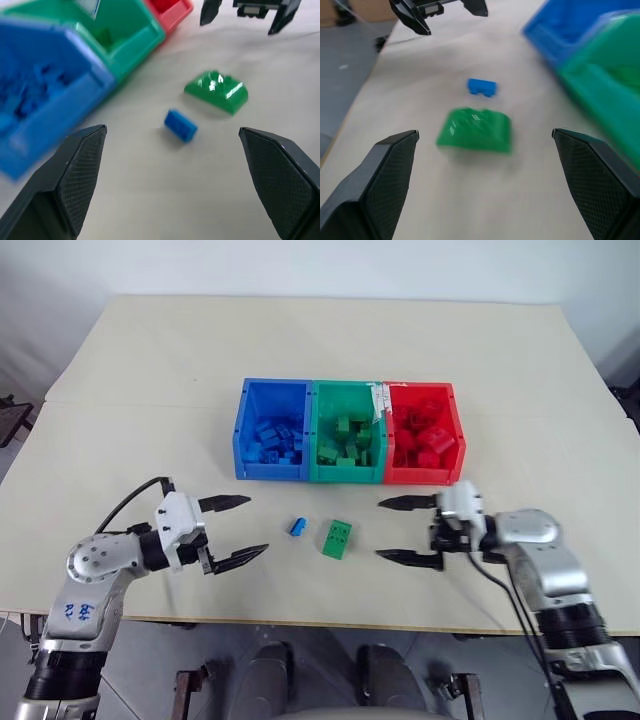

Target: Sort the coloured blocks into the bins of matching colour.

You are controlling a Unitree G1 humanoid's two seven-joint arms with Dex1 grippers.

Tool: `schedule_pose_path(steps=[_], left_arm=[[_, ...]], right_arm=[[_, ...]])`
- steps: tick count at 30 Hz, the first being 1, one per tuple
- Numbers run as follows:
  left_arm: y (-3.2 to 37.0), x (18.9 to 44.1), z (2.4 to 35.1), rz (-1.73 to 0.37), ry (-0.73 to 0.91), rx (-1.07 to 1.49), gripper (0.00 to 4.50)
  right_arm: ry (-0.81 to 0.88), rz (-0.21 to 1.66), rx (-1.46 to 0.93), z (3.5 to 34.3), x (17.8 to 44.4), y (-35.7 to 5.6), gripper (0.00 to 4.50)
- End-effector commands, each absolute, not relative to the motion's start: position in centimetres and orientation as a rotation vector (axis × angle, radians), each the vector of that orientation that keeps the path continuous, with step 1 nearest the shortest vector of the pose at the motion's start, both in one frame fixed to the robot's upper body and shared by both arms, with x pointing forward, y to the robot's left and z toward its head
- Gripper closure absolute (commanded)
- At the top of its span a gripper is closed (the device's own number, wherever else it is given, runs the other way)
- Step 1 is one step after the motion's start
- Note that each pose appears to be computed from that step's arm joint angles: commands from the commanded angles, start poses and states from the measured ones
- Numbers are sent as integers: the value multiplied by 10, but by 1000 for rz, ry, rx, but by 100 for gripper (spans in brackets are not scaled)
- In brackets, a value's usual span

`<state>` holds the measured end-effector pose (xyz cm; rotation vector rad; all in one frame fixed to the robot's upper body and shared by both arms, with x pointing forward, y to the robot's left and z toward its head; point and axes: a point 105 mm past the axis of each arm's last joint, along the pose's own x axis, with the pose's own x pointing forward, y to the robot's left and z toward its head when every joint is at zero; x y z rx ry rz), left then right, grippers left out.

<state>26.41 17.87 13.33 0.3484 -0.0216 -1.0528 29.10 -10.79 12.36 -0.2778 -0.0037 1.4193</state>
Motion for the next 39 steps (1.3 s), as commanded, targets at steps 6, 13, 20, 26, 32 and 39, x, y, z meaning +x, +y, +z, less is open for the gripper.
schedule_pose_path(steps=[6, 13, 20, 26, 32, 39], left_arm=[[188, 252, 141, -977, -43, 372, 0], [186, 250, 143, -963, -53, 363, 0], [183, 253, 146, -970, -66, 366, 0], [179, 257, 149, -984, -79, 368, 0], [176, 260, 153, -988, -95, 364, 0], [172, 263, 155, -989, -107, 360, 0]], right_arm=[[53, 1405, -351, 106, 308, -67, 3], [146, 1384, -397, 85, 306, -71, 3], [112, 1363, -409, 88, 308, -66, 92], [-27, 1412, -319, 119, 304, -63, 104], [-190, 1295, -230, 190, 334, -74, 104], [-281, 985, -291, 234, 397, -93, 104]])
